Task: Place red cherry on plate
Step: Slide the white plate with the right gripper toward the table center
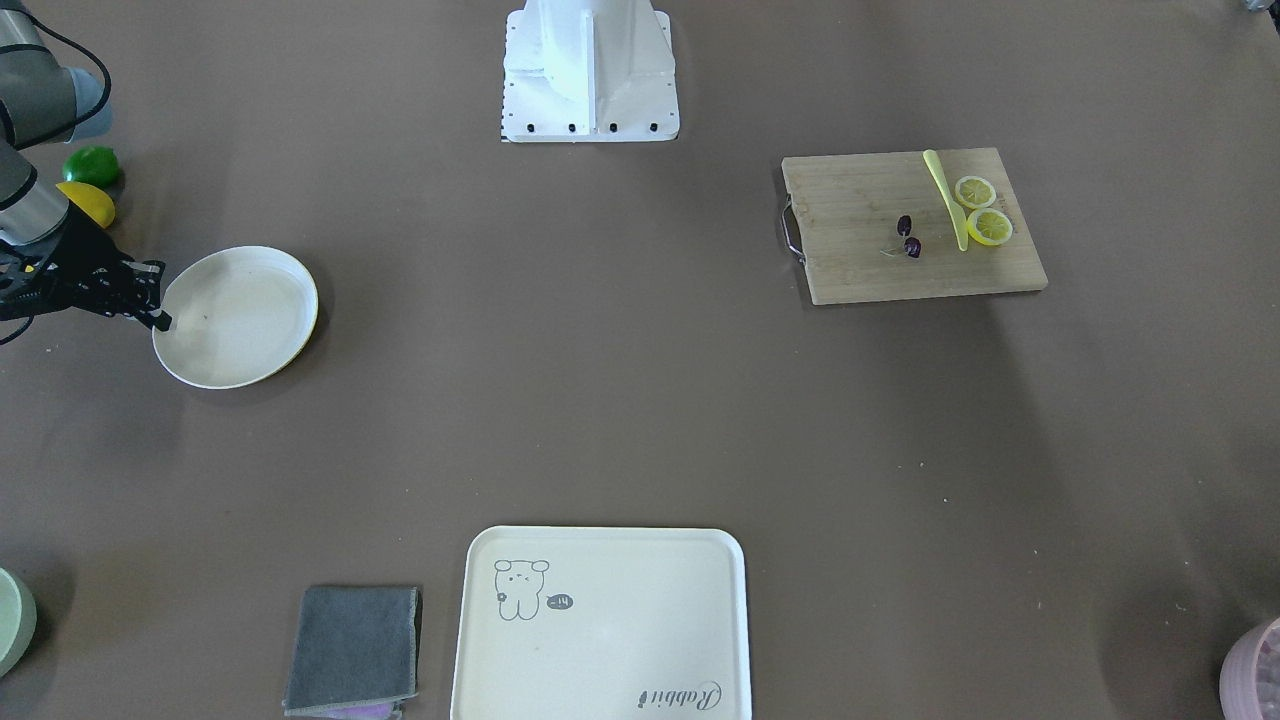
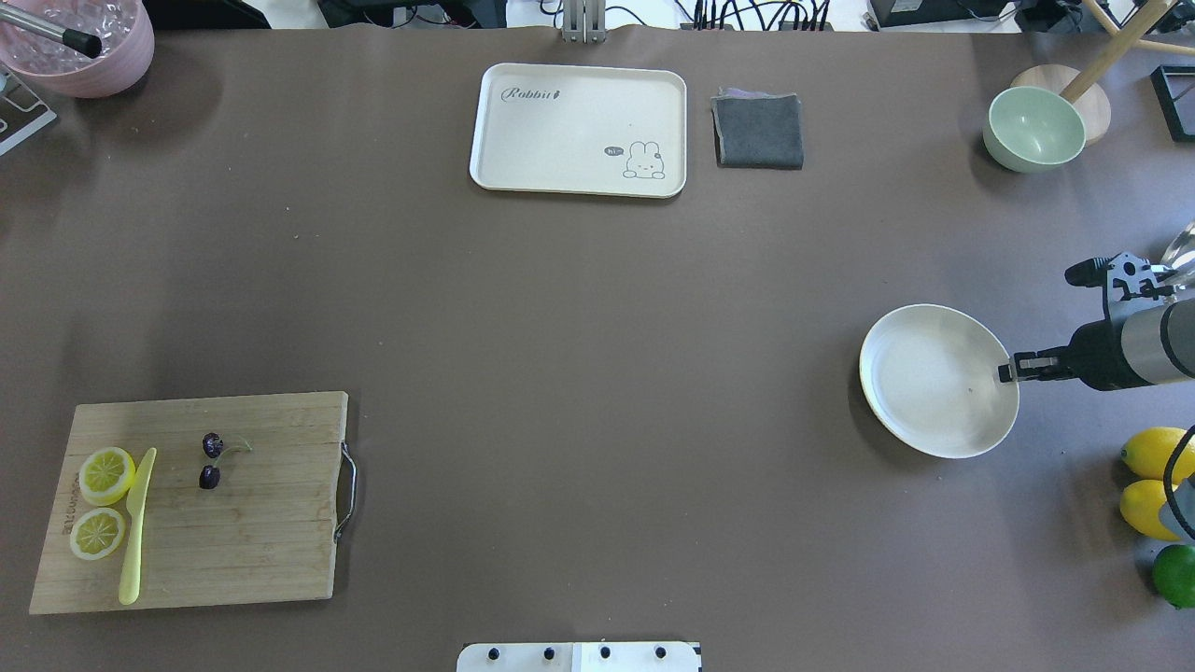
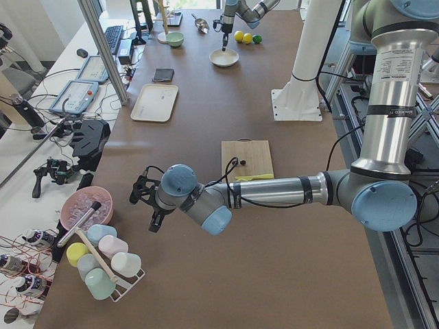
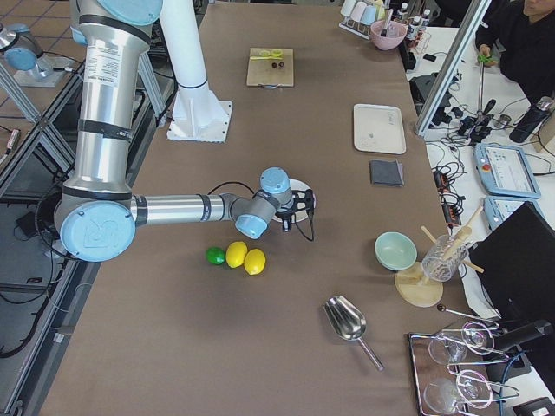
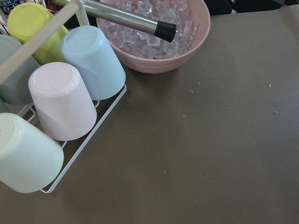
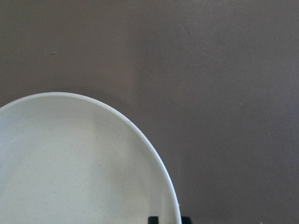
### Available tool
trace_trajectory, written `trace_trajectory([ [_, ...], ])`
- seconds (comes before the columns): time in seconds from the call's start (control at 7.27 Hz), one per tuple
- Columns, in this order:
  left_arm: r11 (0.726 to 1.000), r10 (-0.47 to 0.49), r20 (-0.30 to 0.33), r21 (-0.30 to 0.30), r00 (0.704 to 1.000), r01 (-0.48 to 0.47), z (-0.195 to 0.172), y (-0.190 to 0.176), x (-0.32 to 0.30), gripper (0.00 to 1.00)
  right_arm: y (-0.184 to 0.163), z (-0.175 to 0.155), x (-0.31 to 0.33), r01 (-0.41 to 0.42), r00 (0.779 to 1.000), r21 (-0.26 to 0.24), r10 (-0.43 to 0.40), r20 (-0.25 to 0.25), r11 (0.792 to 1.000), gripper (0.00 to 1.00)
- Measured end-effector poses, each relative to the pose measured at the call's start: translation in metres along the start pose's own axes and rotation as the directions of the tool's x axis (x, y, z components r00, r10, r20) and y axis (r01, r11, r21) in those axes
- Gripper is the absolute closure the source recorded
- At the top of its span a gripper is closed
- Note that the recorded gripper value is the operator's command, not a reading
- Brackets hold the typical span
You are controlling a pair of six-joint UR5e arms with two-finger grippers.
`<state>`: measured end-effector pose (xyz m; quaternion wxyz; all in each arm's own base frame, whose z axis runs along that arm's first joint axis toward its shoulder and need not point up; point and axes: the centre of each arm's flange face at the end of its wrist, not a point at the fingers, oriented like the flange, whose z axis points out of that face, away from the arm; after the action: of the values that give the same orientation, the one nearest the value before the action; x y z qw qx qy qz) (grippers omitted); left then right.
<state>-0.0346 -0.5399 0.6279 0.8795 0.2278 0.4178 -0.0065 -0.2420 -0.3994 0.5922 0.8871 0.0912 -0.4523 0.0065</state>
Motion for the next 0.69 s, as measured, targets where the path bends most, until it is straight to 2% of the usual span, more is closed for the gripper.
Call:
trace_trajectory([
  [0.28, 1.0, 0.003, -0.002, 0.004, 1.0, -0.003, -0.001, -0.002, 0.002, 0.03, -0.003, -0.009, -0.01, -0.015, 1.0, 0.007, 0.015, 0.025, 1.0, 1.0],
  [0.41, 1.0, 0.005, -0.003, 0.006, 1.0, -0.005, -0.002, -0.004, 0.003, 0.03, -0.01, -0.023, -0.023, -0.038, 0.997, 0.006, 0.037, 0.069, 0.999, 1.0],
  [0.69, 1.0, 0.004, -0.004, 0.01, 1.0, -0.004, -0.003, -0.008, 0.005, 0.03, -0.045, -0.057, -0.067, -0.092, 0.974, -0.021, 0.094, 0.205, 0.996, 1.0],
])
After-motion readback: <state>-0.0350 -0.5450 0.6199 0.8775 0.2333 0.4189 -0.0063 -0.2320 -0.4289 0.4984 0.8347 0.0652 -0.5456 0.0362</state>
